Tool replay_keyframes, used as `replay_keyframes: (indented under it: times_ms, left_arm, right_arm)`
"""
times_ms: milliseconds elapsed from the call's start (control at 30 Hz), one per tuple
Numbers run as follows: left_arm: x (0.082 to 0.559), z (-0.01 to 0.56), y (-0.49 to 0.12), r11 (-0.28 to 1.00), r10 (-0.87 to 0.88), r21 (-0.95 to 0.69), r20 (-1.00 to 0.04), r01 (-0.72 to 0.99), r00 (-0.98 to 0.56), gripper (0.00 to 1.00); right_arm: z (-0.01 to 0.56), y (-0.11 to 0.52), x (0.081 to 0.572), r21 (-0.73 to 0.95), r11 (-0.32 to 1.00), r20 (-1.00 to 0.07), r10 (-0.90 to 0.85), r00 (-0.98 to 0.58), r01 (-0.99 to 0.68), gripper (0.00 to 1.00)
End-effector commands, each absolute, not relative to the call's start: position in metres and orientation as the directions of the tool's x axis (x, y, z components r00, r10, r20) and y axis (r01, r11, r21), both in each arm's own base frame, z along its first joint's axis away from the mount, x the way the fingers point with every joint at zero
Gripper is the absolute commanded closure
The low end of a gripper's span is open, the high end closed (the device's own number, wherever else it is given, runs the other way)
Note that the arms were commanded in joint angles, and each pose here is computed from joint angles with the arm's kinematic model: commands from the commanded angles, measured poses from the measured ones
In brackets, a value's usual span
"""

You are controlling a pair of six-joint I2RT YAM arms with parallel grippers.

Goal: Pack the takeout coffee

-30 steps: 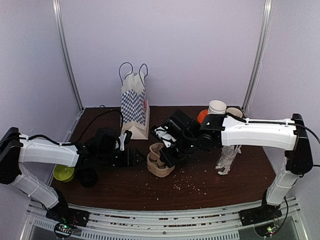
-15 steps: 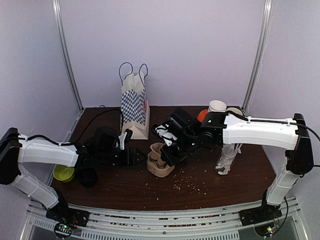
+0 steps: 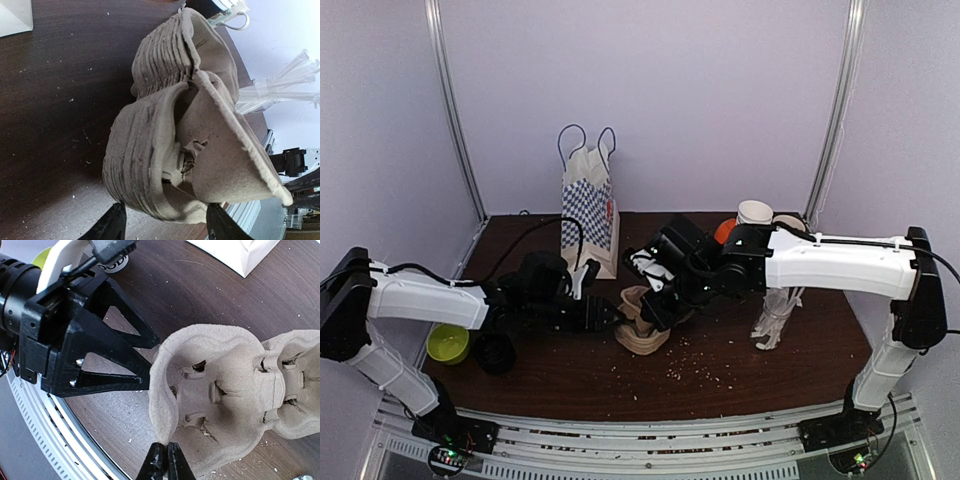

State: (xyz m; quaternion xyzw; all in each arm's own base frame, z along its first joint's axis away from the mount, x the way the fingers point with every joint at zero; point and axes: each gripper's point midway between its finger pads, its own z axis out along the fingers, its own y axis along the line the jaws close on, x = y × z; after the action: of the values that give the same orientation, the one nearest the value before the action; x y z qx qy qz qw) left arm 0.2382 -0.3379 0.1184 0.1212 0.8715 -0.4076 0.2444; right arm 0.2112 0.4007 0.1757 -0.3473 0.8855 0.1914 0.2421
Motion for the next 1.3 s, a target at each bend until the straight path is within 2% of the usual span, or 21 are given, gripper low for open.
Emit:
replay_keyframes:
  times_ms: [0, 133, 267, 400, 667, 900, 1000, 1133, 1267]
  left_arm:
    - [0.244, 0.127, -0.349, 0.611, 0.017, -0.652, -0.557, 0.450, -0.830, 0.45]
    - [0.244, 0.123, -0.349, 0.616, 0.023, -0.649, -0.552, 0.447, -0.834, 0.48]
    - [0.244, 0.118, -0.350, 0.621, 0.031, -0.645, -0.547, 0.445, -0.836, 0.49]
    - [0.243, 0.116, -0.349, 0.623, 0.035, -0.644, -0.545, 0.444, -0.838, 0.50]
    - [0.242, 0.108, -0.347, 0.638, 0.050, -0.632, -0.536, 0.440, -0.843, 0.50]
    - [0.243, 0.106, -0.350, 0.635, 0.060, -0.632, -0.532, 0.444, -0.844, 0.51]
    - [0.242, 0.105, -0.350, 0.634, 0.065, -0.631, -0.532, 0.447, -0.844, 0.51]
    - [0.242, 0.103, -0.349, 0.638, 0.069, -0.628, -0.530, 0.445, -0.845, 0.51]
    - [0.242, 0.100, -0.349, 0.643, 0.072, -0.626, -0.525, 0.442, -0.848, 0.52]
  right_arm:
    - [0.193, 0.403, 0.206, 0.209, 0.664, -0.586, -0.503, -0.635, -0.718, 0.87]
    - [0.209, 0.400, 0.212, 0.213, 0.670, -0.616, -0.473, -0.630, -0.711, 0.76]
    - [0.223, 0.383, 0.234, 0.183, 0.712, -0.644, -0.434, -0.630, -0.678, 0.71]
    - [0.207, 0.360, 0.263, 0.141, 0.755, -0.614, -0.440, -0.655, -0.640, 0.70]
    - [0.171, 0.361, 0.284, 0.121, 0.732, -0.544, -0.516, -0.662, -0.670, 0.51]
    - [0.146, 0.365, 0.306, 0.039, 0.746, -0.513, -0.557, -0.654, -0.665, 0.45]
    - [0.136, 0.363, 0.312, 0.001, 0.747, -0.489, -0.580, -0.652, -0.665, 0.45]
    - [0.130, 0.362, 0.315, 0.000, 0.748, -0.476, -0.583, -0.658, -0.664, 0.50]
    - [0.132, 0.363, 0.313, 0.018, 0.745, -0.480, -0.579, -0.660, -0.667, 0.69]
